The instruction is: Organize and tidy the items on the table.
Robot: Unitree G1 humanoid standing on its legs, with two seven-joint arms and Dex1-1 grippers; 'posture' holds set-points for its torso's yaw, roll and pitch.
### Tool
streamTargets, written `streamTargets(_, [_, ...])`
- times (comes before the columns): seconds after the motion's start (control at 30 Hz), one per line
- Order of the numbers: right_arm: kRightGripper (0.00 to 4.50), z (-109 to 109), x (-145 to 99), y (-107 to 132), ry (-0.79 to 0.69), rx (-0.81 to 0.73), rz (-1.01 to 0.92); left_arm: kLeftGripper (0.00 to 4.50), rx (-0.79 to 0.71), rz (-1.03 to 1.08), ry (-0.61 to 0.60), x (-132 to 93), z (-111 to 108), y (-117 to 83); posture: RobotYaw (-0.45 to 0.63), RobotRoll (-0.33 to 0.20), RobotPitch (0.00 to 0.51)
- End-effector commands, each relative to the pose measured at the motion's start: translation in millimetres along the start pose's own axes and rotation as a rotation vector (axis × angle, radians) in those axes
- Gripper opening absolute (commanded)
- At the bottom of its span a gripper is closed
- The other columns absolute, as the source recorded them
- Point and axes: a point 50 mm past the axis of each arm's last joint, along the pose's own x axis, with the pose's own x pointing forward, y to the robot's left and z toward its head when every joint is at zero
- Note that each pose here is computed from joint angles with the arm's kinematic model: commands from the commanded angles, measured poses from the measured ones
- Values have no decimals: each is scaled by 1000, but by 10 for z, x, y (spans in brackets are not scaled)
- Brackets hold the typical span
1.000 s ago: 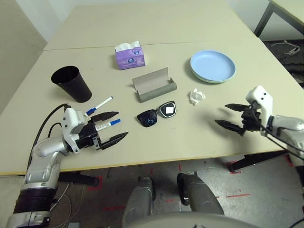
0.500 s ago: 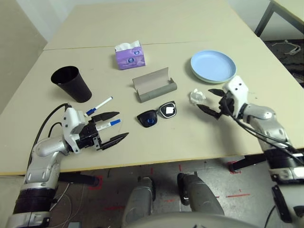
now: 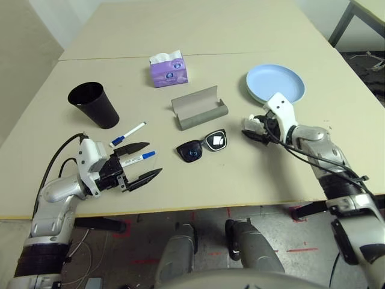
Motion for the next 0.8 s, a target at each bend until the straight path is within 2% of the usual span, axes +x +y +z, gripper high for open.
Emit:
streamTargets(0.03, [1113, -76, -37, -8, 55, 25, -7, 4500, 2, -2, -4, -5, -1, -25, -82, 0, 177])
streamTargets(0.13, [41, 66, -39, -67, -4, 42, -41, 4500, 1, -5, -7, 14, -3, -22, -89, 0, 177])
streamTargets(0.33, [41, 770, -146, -422, -259, 121, -189, 4500, -2, -13, -5, 26, -9, -18, -95, 0, 180])
streamTargets(0.43, [41, 1005, -203, -642, -314, 108, -311, 4500, -1, -16, -2, 31, -12, -16, -93, 0, 181])
streamTargets(0.53, [41, 1092, -221, -822, -307, 97, -428, 4500, -1, -15, -1, 30, -14, -15, -91, 0, 182])
streamTargets(0.7, [41, 980, -178, -1019, -227, 108, -572, 4500, 1, -3, 0, 14, -13, -23, -71, 0, 182])
streamTargets(0.73, [530, 963, -169, -1025, -221, 107, -576, 4500, 1, 0, 2, 3, -12, -29, -67, 0, 183])
streamTargets(0.8, [1018, 938, -160, -1031, -216, 106, -576, 4500, 0, 6, 4, -18, -14, -38, -66, 0, 184])
